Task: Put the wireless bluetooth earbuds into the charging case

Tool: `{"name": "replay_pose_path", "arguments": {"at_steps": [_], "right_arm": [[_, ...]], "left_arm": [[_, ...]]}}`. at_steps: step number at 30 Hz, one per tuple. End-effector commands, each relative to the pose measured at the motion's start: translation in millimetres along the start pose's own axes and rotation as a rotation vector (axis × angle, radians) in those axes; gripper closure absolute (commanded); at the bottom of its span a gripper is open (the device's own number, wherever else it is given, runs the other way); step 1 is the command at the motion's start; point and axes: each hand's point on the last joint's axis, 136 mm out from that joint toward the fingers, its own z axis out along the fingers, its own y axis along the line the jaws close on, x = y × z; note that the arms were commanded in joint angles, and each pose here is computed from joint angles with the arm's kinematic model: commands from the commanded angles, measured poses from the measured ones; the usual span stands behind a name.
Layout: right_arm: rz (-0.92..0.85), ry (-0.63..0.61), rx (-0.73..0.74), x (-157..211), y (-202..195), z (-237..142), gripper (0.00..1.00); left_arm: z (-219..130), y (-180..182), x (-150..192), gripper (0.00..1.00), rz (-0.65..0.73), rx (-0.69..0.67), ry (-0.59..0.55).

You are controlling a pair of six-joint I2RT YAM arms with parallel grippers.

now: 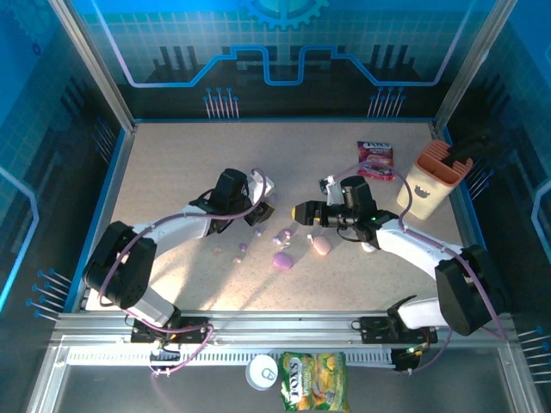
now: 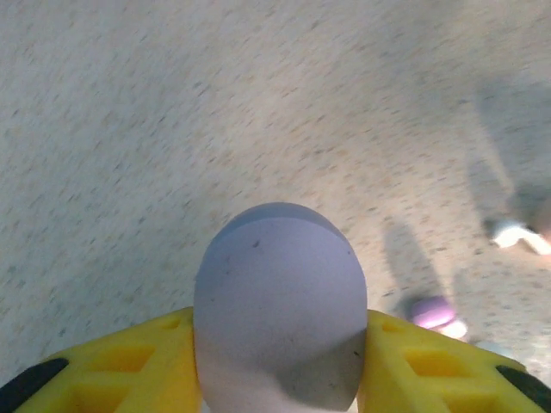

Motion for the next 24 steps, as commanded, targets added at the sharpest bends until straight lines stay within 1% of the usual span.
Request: {"name": "replay_pose_path", "arguments": {"at_steps": [1,2,3,6,10,16,19,24], "right_arm": [[0.105,0.057,-0.099,10,12,-7,0.25],[0.119,0.054,-0.112,9,14,-7,0.30],[0.127,0.056,-0.125,9,17,-7,0.32],[0.144,0.059,-0.139,8,20,-8,0.34],[0.148,0.073,-0.136,7,20,-7,0.37],[0.161,0.072,-0.137,6,18,-3,0.44],[0.161,0.067,-0.140,3,19,-2,0.50],[0.151,0.072,-0.147,2,19,0,0.57]], "left_arm": [[-6,-34,-39,0.56,0.148,0.135,-0.186],[-6,-41,-40,0.56,0.167,0.158,-0.194],[-5,-47,-40,0.56,0.188,0.170,-0.199],[-3,-65,-40,0.56,0.255,0.205,-0.207],[-3,-78,-40,0.56,0.285,0.251,-0.215],[-6,-92,-35,0.56,0.320,0.313,-0.208],[-7,-95,-31,0.56,0.334,0.331,-0.197],[-9,-99,-28,0.55,0.337,0.349,-0.189]]}}
